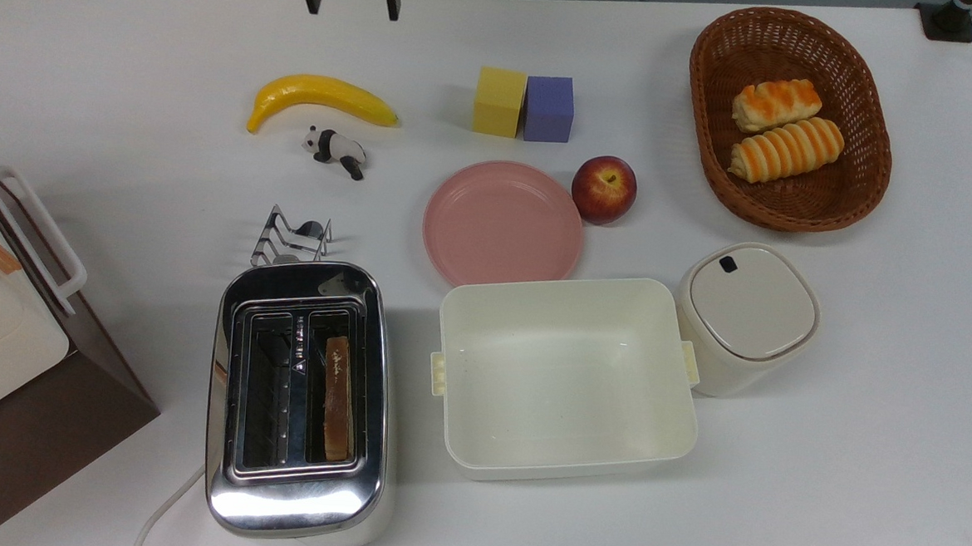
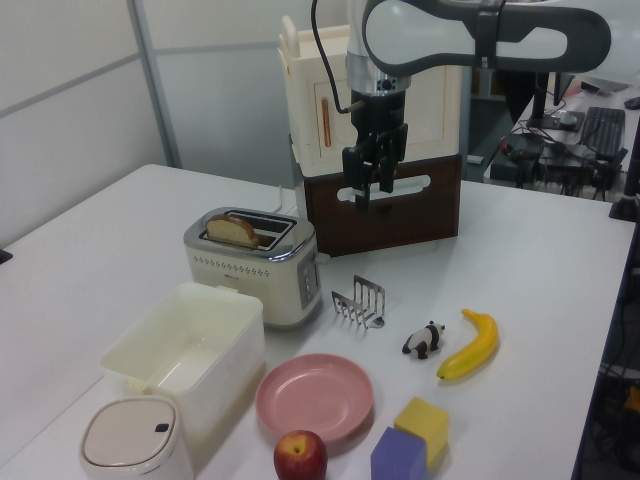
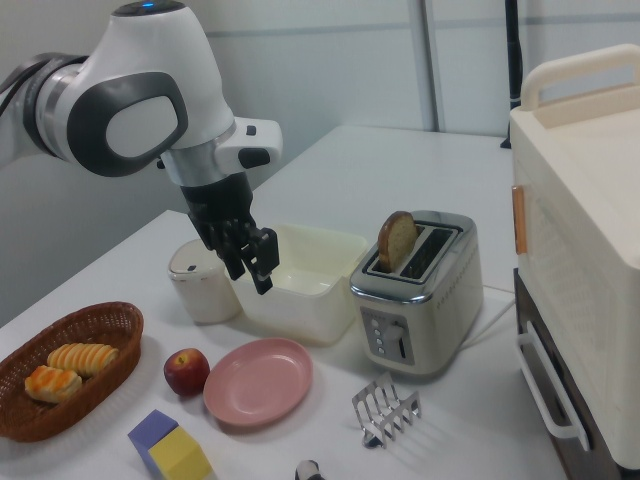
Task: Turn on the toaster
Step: 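Move the gripper over to the lever end of the silver toaster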
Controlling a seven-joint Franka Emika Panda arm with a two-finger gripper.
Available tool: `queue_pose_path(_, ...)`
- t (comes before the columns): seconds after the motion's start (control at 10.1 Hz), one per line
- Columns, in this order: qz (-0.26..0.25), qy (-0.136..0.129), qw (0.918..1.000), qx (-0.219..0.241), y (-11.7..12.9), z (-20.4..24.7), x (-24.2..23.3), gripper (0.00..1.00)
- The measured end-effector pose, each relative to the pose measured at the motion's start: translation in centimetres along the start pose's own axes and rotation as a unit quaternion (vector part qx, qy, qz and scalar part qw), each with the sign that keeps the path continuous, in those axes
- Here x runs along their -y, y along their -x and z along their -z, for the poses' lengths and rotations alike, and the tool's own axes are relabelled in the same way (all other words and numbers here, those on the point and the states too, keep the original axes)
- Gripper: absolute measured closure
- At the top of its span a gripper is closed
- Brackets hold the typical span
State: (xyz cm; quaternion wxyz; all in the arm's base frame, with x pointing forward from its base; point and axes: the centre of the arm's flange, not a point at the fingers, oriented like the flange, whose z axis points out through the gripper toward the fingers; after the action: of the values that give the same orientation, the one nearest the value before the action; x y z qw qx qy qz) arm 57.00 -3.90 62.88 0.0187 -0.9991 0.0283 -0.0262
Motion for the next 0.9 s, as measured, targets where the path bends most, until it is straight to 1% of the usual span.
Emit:
queue_pose_path(0.1,0.000,0.000,1.0000,0.000,0.0,0.0,0.0,0.56)
queue_pose_path(0.2,0.000,0.000,1.0000,-0.002,-0.1,0.0,0.0,0.74)
queue_pose_path(0.3,0.000,0.000,0.9999,-0.011,-0.3,-0.1,0.0,0.96)
queue_pose_path(0.4,-0.002,0.001,0.9997,-0.026,-0.7,-0.3,-0.2,0.99)
queue_pose_path(0.5,-0.006,0.001,0.9989,-0.047,-1.6,-1.2,-0.7,0.99)
queue_pose_path(0.8,-0.032,0.004,0.9958,-0.085,-6.4,-8.3,-4.4,0.99)
queue_pose_path(0.9,-0.038,0.010,0.9945,-0.097,-7.8,-10.6,-5.7,0.99)
